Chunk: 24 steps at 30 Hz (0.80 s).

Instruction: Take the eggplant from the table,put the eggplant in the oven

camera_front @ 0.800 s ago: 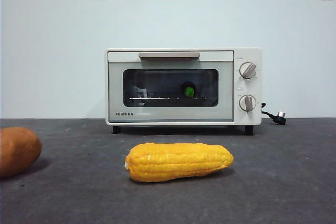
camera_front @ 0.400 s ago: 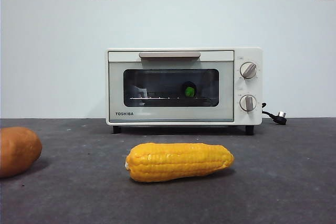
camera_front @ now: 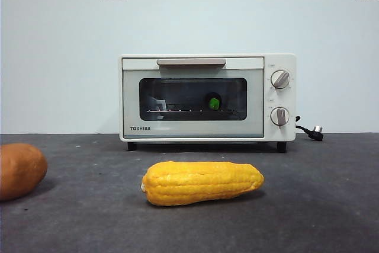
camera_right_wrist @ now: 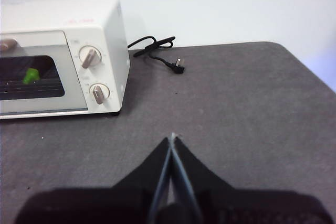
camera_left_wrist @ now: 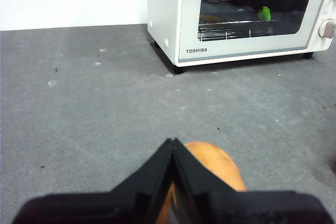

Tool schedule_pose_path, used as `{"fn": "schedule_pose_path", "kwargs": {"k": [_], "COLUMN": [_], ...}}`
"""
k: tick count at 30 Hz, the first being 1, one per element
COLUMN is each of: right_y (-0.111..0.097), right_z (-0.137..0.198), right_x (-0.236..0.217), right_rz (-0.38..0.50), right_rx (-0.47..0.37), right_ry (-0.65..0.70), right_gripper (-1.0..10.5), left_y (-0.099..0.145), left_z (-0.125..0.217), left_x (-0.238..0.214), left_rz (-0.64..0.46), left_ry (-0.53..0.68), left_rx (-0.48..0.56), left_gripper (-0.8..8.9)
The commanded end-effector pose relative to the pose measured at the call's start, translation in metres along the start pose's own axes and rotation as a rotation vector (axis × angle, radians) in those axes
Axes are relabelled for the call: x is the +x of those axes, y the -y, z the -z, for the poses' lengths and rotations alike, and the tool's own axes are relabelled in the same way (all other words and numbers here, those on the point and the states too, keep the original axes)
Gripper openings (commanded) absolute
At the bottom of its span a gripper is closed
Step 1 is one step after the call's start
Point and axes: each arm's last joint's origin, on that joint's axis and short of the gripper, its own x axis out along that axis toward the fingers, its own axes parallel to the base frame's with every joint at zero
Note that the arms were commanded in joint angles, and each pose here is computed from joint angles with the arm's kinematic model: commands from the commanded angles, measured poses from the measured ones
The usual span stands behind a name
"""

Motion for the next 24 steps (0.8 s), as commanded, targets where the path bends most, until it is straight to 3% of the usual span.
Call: {"fn": "schedule_pose_path", "kwargs": {"k": [1, 7, 19, 24], "right_y": [0.0, -0.001, -0.002, -0.002], "right_z": [0.019, 0.054, 0.098, 0.099], "right_x": [0.008, 0.021, 0.04, 0.042], "right_rz": [-0.003, -0.005, 0.007, 0.005], "right_rx": [0.059, 0.119, 0.11, 0.11], "right_ry": [0.022, 0.038, -0.09, -0.074], "right_gripper": [0.0, 0.0, 0.0, 0.0], "left_y": [-0.001, -0.001, -0.001, -0.001], "left_z": [0.002, 0.002, 0.003, 0.003], "left_x": [0.001, 0.001, 0.002, 0.002], "left_rz": [-0.005, -0.005, -0.005, -0.005], "left_ry": [0.001, 0.001, -0.017, -0.018], "left_rx": [-0.011, -0.011, -0.018, -0.018], "left_gripper": [-0.04, -0.04, -0.04, -0.04]}}
